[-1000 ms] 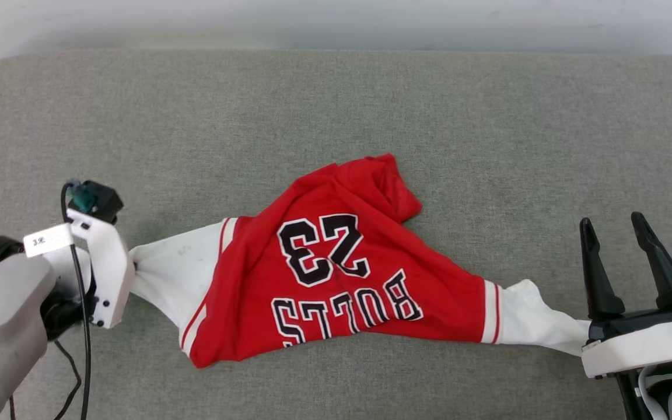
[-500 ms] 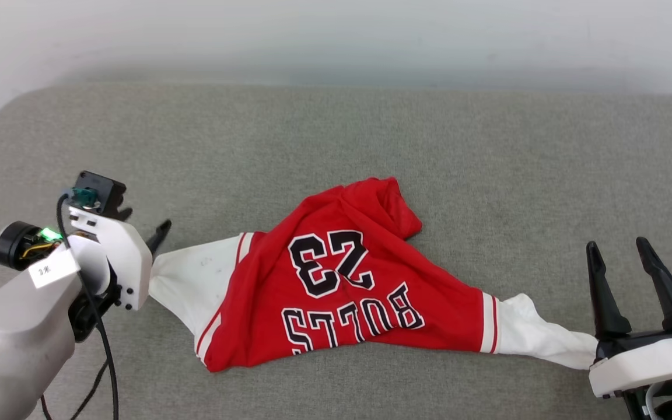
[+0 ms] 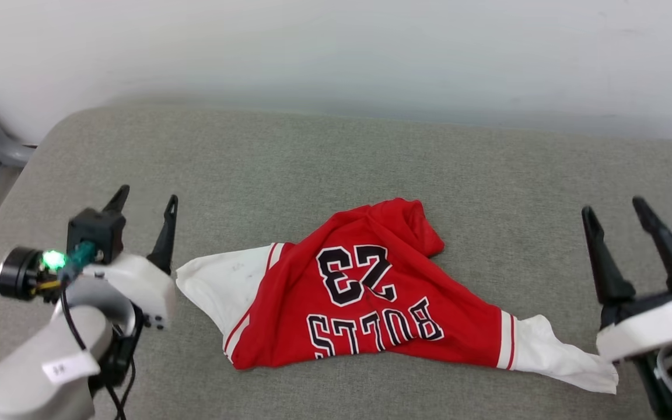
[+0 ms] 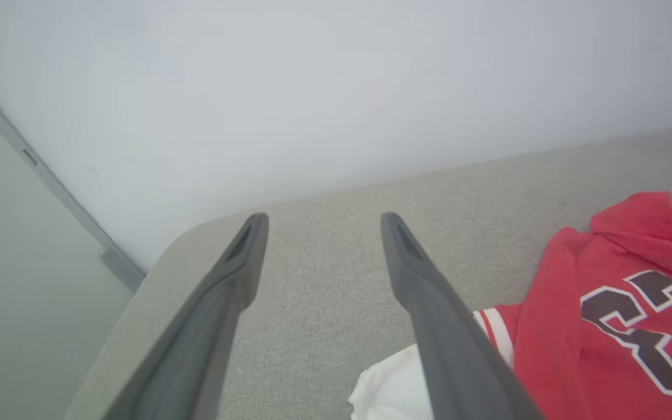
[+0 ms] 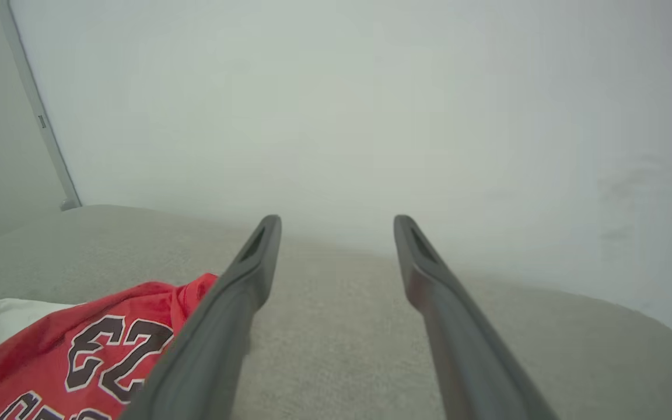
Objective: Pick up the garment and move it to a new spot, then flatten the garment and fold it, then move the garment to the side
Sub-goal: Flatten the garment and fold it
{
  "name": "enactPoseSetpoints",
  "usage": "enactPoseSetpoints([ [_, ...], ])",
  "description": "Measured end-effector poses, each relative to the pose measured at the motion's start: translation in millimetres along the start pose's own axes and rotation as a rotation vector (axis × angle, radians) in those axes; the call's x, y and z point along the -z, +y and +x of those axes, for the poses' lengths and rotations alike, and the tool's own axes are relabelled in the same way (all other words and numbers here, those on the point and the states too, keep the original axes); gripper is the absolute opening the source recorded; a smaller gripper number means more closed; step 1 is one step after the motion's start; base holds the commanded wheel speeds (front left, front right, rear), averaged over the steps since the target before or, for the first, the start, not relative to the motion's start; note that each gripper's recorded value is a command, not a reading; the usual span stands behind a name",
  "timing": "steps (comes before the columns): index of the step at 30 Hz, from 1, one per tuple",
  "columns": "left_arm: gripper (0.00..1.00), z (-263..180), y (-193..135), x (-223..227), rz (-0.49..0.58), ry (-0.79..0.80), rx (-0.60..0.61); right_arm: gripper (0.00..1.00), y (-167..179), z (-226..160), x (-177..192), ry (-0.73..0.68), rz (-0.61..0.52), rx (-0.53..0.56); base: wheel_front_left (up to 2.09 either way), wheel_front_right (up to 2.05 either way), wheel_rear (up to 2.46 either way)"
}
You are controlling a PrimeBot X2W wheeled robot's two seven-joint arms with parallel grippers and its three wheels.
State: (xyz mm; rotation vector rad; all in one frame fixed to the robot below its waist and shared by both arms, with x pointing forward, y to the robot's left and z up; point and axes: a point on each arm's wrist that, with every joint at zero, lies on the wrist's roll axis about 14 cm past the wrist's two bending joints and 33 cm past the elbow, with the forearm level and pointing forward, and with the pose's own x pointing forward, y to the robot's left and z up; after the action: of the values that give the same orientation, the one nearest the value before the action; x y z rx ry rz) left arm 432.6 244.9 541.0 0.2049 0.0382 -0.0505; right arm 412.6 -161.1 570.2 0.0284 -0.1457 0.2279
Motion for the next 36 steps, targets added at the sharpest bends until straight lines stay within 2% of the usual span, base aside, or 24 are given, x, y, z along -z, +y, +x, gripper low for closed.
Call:
enactPoseSetpoints([
  [7, 1.00, -39.4, 2.0, -6.5, 0.008, -0.087, -0.099, 1.00, 36.9, 51.4, -32.2, -0.003, -0.036, -0.189, 0.00, 0.00, 0.00],
  [11, 1.00, -50.8, 8.6, -7.8, 0.015, -0.115, -0.153, 1.00, 76.1, 77.0, -21.1, 0.137, -0.078, -0.352, 0.00, 0.00, 0.00],
  [16, 1.00, -59.2, 8.6, -3.4, -0.001, -0.127, -0.203, 1.00, 112.4, 93.0, 23.3, 0.424, -0.192, -0.523, 0.00, 0.00, 0.00],
  [22, 1.00, -60.3, 3.9, 11.3, -0.033, -0.102, -0.226, 1.00, 123.3, 101.3, 86.5, 0.773, -0.331, -0.619, 0.00, 0.00, 0.00],
  [29, 1.00, -53.9, 6.5, 28.5, -0.054, -0.066, -0.264, 1.00, 132.9, 119.5, 144.4, 0.960, -0.411, -0.665, 0.00, 0.00, 0.00],
  [36, 1.00, -46.3, 13.6, 45.6, -0.050, -0.026, -0.296, 1.00, 135.0, 112.5, 213.2, 1.117, -0.497, -0.710, 0.00, 0.00, 0.00],
])
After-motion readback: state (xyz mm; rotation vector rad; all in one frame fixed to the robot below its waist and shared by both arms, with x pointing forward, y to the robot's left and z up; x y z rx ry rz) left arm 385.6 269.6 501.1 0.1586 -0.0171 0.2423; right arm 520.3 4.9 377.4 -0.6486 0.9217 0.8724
